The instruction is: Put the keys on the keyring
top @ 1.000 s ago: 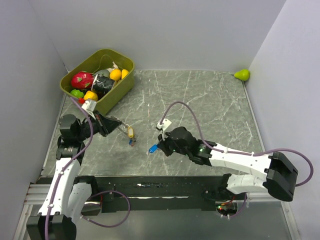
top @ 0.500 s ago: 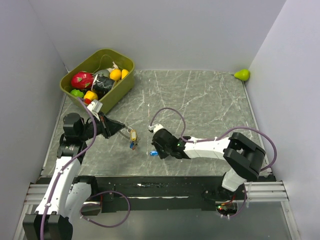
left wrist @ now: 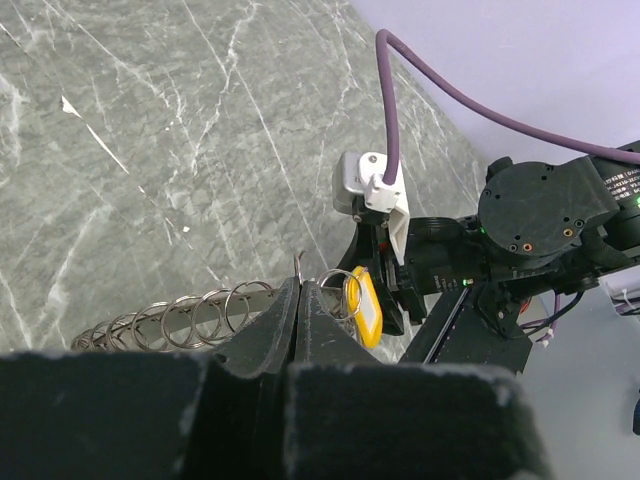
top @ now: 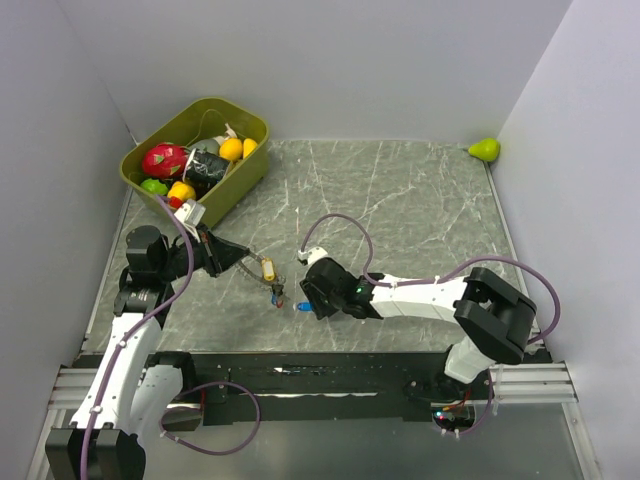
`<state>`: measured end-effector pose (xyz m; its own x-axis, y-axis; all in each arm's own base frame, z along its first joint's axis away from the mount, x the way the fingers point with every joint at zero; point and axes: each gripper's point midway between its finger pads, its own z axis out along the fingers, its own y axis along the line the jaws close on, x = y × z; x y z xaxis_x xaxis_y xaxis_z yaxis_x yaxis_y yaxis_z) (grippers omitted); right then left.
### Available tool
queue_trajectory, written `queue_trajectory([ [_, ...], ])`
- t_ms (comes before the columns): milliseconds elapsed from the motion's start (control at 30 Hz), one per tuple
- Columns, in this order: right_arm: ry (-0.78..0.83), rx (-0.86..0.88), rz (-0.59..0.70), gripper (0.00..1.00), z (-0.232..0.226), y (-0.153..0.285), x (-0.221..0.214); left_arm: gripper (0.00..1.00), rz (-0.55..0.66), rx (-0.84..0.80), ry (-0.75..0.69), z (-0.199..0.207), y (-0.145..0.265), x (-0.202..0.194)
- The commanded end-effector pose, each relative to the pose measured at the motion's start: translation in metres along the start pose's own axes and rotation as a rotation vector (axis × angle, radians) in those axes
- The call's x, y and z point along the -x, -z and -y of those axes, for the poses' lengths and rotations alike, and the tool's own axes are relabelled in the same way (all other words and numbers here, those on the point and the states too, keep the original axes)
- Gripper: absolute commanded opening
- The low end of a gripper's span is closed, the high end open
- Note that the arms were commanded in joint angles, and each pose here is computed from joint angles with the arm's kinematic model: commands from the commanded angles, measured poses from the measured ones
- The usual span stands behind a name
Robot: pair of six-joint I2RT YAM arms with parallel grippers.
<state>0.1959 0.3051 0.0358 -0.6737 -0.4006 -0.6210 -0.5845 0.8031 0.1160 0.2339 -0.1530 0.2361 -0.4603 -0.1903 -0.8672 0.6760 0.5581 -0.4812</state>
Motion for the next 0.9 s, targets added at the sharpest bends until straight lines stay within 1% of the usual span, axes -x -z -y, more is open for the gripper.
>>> queue_trajectory([
  [0,0.017,0.016,0.055,0.45,-0.009,0.009,0.016,0.01,0.044,-0.041,-0.083,0.014,0.000,0.026],
  [100,0.058,0.005,0.050,0.48,-0.012,0.007,0.013,0.01,0.042,-0.042,-0.082,0.014,0.000,0.025],
  [133,0.068,-0.006,0.044,0.51,-0.012,0.006,0.013,0.01,0.044,-0.039,-0.083,0.014,0.001,0.025],
  [233,0.085,-0.031,0.025,0.52,-0.011,0.001,0.010,0.01,0.044,-0.041,-0.081,0.014,0.001,0.025],
  [367,0.098,-0.095,-0.014,0.51,-0.004,-0.007,0.002,0.01,0.045,-0.041,-0.086,0.014,0.001,0.026],
  [533,0.099,-0.135,-0.008,0.49,0.001,-0.010,0.002,0.01,0.043,-0.044,-0.084,0.015,0.000,0.026],
  [600,0.102,-0.161,-0.026,0.48,0.004,-0.012,-0.001,0.01,0.044,-0.044,-0.087,0.015,0.001,0.027],
  [700,0.099,-0.162,-0.030,0.40,0.004,-0.014,-0.002,0.01,0.043,-0.044,-0.084,0.015,0.001,0.026],
  [733,0.099,-0.158,-0.032,0.32,0.004,-0.014,-0.003,0.01,0.044,-0.044,-0.087,0.015,0.001,0.027],
  [800,0.097,-0.154,-0.027,0.27,0.004,-0.013,-0.003,0.01,0.031,-0.039,-0.068,0.014,0.001,0.023],
  [833,0.094,-0.148,-0.030,0.21,0.003,-0.013,-0.003,0.01,0.031,-0.038,-0.067,0.014,0.001,0.023],
  [867,0.093,-0.144,-0.022,0.17,0.002,-0.011,-0.001,0.01,0.032,-0.040,-0.071,0.014,0.001,0.023],
])
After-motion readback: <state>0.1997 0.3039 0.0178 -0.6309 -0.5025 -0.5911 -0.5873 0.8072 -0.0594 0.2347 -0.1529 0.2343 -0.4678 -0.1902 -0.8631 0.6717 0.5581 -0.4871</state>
